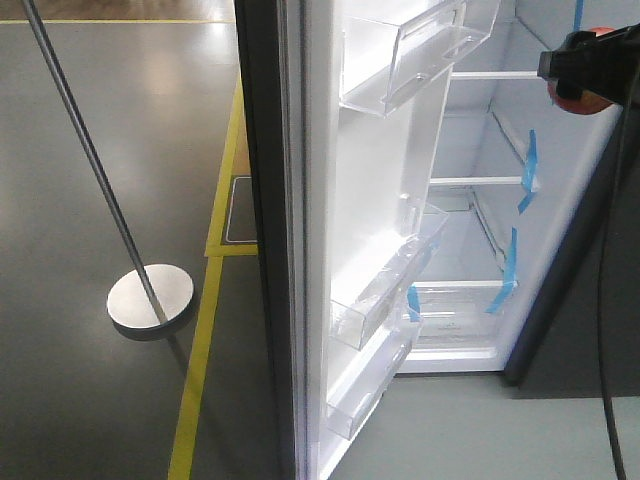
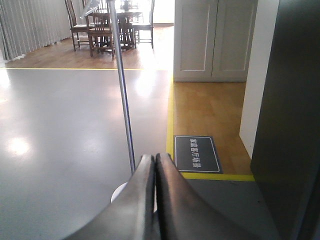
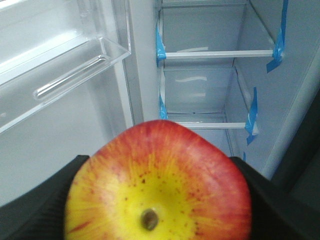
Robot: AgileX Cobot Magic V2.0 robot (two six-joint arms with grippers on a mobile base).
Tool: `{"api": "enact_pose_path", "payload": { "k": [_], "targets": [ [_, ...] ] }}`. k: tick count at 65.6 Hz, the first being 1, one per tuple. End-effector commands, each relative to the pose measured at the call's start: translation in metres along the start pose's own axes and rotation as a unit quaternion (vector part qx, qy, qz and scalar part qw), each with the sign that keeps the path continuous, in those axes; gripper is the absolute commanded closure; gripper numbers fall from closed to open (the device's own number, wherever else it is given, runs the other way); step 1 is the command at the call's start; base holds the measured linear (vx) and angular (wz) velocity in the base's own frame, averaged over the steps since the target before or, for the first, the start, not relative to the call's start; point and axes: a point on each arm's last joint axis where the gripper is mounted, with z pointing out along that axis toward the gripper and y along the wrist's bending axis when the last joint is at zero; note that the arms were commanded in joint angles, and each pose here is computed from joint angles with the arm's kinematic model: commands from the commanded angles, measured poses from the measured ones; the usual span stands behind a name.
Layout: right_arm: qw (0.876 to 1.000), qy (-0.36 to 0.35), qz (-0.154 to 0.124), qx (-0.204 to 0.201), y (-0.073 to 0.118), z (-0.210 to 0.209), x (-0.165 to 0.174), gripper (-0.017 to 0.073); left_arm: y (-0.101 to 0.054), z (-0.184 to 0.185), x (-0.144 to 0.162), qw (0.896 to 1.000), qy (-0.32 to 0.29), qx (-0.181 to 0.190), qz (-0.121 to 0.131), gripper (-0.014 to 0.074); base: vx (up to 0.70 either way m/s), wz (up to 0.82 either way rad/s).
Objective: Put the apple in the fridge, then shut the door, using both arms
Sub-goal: 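Approach the refrigerator shelves with the apple in the right gripper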
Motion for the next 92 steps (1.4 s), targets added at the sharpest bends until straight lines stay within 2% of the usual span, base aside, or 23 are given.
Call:
{"api": "enact_pose_path", "payload": {
  "k": [1, 92],
  "targets": [
    [0.997, -0.075, -0.005, 0.004, -0.0005, -0.0192, -0.0243, 0.0345, -0.0026, -0.0028, -0.0123, 0.999, -0.049, 0.015, 0.000, 0.0599, 0.07, 0.01],
    [0.997, -0.075, -0.005, 0.004, -0.0005, -0.0192, -0.0243, 0.0345, -0.0026, -0.0028, -0.0123, 0.999, -0.049, 0.015, 0.000, 0.0599, 0.05, 0.02]
  ]
}}
